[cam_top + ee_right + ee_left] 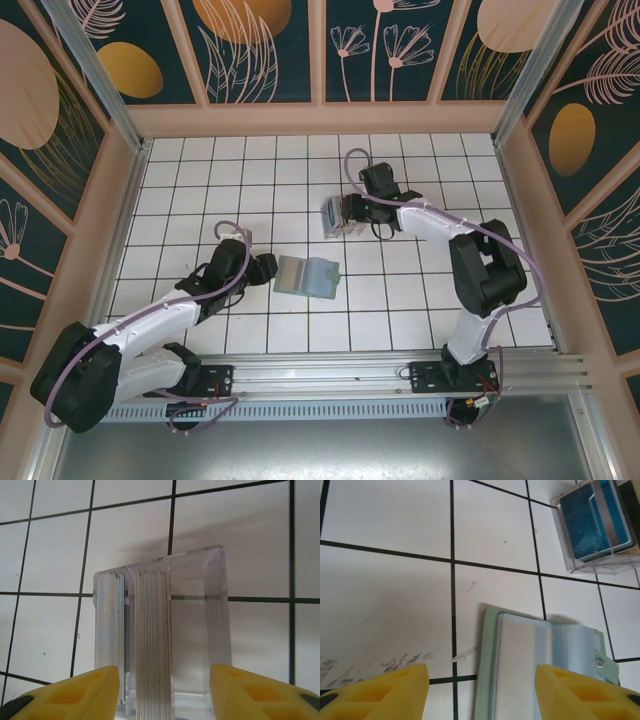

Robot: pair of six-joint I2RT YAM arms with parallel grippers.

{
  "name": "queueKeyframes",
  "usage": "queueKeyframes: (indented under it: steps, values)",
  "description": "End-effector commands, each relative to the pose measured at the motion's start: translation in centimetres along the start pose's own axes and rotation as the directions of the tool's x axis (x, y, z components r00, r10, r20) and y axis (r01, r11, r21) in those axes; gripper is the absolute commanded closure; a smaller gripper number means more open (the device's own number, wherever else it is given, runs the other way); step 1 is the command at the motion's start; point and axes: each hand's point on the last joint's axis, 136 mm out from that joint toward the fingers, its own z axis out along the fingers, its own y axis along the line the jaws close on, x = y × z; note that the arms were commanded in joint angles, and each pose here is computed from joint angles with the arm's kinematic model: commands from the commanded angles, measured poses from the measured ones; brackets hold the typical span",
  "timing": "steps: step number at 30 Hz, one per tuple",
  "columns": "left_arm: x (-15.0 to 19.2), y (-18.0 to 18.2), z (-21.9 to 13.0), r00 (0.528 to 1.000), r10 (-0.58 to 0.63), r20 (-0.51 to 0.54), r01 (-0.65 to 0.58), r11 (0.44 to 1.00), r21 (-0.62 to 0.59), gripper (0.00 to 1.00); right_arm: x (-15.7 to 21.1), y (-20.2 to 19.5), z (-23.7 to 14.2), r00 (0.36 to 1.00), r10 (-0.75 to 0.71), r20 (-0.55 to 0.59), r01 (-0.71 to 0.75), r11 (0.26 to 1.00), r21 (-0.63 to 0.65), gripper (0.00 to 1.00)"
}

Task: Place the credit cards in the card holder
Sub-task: Pick up the credit card from the storage box.

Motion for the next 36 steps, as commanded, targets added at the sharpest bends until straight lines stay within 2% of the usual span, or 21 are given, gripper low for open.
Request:
queueKeyframes:
  steps: [1,7,13,22,26,35,36]
  values:
    - [0.8,1.4,-0.2,1.000,0.011,-0.005,-0.011,0.999,-0.043,0.41,-0.5,0.4,0.5,0.999,-0.025,-0.031,0.025,1.000,-0.011,0.52]
    - [1.0,1.3,-0.2,1.000,0.012,-0.009,-0.012,0.999,-0.033,0.41,-0.4,0.6,1.7,0.997,-0.032,-0.064,0.031,0.999,-0.021,0.54]
    - [1.2,1.1,0.0,1.000,0.018,-0.022,-0.018,1.000,-0.026,0.41,-0.5,1.9,1.8,0.997,-0.043,-0.068,0.038,0.996,-0.085,0.57]
    - [1.3,1.3,0.3,1.000,0.017,-0.014,-0.018,1.000,-0.024,0.42,-1.5,3.8,-0.4,0.999,-0.048,-0.011,0.045,0.981,-0.190,0.71]
    - [1.7,1.1,0.6,0.999,0.018,-0.043,-0.019,1.000,-0.019,0.42,-1.3,4.0,-0.8,0.999,-0.036,-0.003,0.034,0.974,-0.223,0.77]
    - [2.3,1.3,0.8,0.999,0.005,-0.048,-0.005,1.000,-0.007,0.42,-0.7,3.6,-0.8,1.000,-0.022,-0.013,0.018,0.970,-0.241,1.00]
    - [2.4,1.4,0.8,0.999,0.006,-0.054,-0.006,1.000,-0.012,0.42,-0.6,3.6,-0.9,1.000,-0.019,-0.017,0.015,0.970,-0.242,1.00]
